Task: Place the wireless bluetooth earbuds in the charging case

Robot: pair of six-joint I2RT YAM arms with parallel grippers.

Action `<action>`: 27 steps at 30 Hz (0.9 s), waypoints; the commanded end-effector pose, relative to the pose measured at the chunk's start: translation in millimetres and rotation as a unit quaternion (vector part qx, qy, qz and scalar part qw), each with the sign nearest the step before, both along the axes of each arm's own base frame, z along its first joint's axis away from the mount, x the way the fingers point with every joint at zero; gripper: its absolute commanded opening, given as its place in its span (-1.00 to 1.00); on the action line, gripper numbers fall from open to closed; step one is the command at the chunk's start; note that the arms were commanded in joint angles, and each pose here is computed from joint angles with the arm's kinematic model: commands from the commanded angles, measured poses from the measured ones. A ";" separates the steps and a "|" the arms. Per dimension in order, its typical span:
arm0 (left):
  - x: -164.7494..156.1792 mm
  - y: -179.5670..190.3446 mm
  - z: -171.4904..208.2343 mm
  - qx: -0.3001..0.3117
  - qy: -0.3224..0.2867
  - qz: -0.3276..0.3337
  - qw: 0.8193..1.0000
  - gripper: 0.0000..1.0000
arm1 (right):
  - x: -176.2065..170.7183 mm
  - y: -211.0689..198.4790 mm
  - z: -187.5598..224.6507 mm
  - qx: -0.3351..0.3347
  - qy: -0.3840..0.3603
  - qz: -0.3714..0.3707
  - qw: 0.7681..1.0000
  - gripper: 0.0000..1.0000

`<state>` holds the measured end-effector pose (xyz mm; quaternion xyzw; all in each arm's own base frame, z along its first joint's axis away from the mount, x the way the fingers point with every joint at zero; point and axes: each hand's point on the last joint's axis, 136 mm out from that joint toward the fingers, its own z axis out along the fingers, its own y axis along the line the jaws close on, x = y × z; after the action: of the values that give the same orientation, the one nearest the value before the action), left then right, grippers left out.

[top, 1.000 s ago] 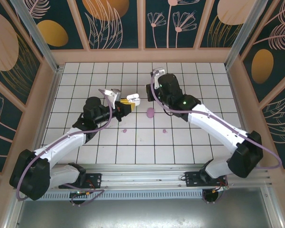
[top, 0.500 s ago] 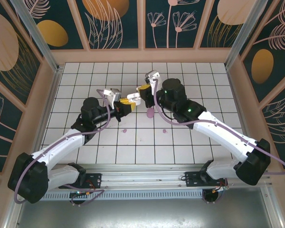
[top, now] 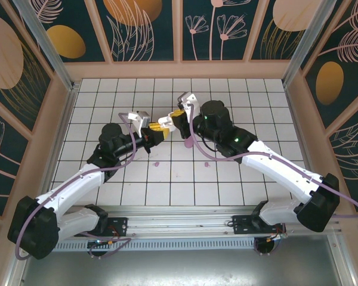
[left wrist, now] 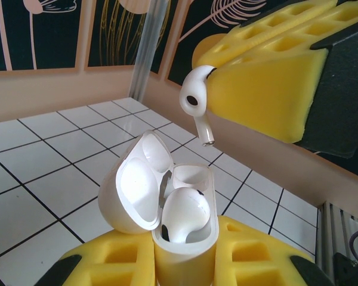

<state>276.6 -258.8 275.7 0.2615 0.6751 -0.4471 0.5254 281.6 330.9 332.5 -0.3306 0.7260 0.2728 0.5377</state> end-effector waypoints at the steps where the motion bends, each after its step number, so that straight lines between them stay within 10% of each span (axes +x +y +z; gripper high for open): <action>1: -8.2 -0.1 11.3 -0.006 -0.022 -0.010 1.000 -1.00 | -1.6 1.4 -12.6 -0.019 -0.001 0.000 1.000 -0.84; 27: -8.9 3.0 19.4 -0.009 -0.035 -0.002 0.999 -1.00 | -15.6 4.0 -24.5 -0.033 0.003 0.029 0.999 -0.84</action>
<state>272.7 -256.6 278.5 0.2616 0.6754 -0.4467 0.5252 276.0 334.2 313.1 -0.3519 0.7292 0.2627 0.5248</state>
